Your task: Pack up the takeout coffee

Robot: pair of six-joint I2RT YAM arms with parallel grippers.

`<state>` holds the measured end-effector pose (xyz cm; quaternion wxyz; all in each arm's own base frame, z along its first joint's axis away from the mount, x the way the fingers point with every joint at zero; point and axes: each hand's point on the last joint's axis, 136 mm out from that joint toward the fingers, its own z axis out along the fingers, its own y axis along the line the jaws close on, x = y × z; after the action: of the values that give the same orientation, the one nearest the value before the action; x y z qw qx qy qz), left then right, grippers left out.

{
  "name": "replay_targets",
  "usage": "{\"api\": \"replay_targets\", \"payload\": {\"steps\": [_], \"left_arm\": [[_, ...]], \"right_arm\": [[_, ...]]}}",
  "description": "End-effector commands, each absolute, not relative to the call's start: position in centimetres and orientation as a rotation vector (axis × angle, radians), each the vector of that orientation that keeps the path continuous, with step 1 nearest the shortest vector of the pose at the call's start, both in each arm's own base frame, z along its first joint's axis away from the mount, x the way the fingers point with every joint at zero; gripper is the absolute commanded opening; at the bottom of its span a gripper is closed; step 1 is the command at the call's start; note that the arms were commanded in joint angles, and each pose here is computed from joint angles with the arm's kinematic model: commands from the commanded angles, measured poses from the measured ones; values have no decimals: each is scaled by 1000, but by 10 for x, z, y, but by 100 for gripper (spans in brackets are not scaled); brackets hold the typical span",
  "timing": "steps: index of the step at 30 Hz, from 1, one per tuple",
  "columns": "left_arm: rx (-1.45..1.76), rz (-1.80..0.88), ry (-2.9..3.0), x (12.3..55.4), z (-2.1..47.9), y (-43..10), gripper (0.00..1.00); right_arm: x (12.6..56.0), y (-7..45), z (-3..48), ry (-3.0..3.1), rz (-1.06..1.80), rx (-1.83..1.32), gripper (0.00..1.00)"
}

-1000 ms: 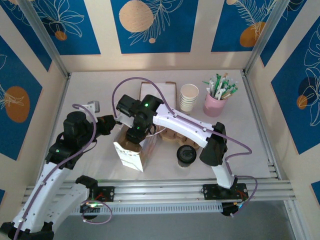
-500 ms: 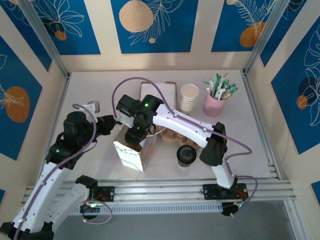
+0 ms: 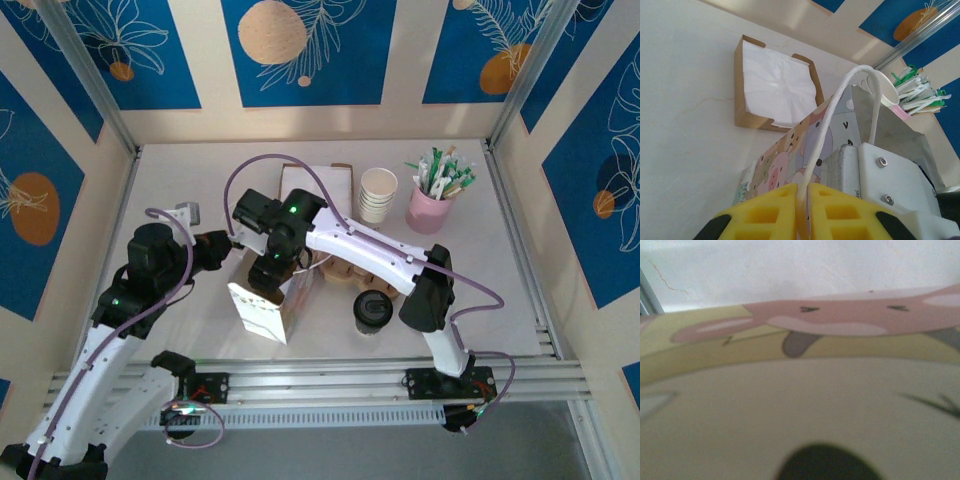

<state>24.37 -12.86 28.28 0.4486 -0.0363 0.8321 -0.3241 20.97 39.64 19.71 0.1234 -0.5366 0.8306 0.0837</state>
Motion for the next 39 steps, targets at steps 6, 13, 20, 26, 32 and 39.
{"api": "replay_targets", "payload": {"steps": [6,13,20,26,32,39], "left_arm": [[-87,-821,2074,242,278,-132,14],[-87,-822,2076,242,278,-132,14],[-89,-816,2083,241,276,-131,13],[-87,-815,2078,242,277,-131,13],[-83,-816,2067,242,281,-131,13],[-85,-816,2058,243,284,-131,14]], "right_arm": [[199,405,215,2397,346,-1564,99],[200,407,229,2376,403,-1523,100],[204,406,265,2310,488,-1437,100],[206,400,291,2272,519,-1367,100],[207,396,309,2256,559,-1300,100],[209,389,320,2270,558,-1225,87]]}}
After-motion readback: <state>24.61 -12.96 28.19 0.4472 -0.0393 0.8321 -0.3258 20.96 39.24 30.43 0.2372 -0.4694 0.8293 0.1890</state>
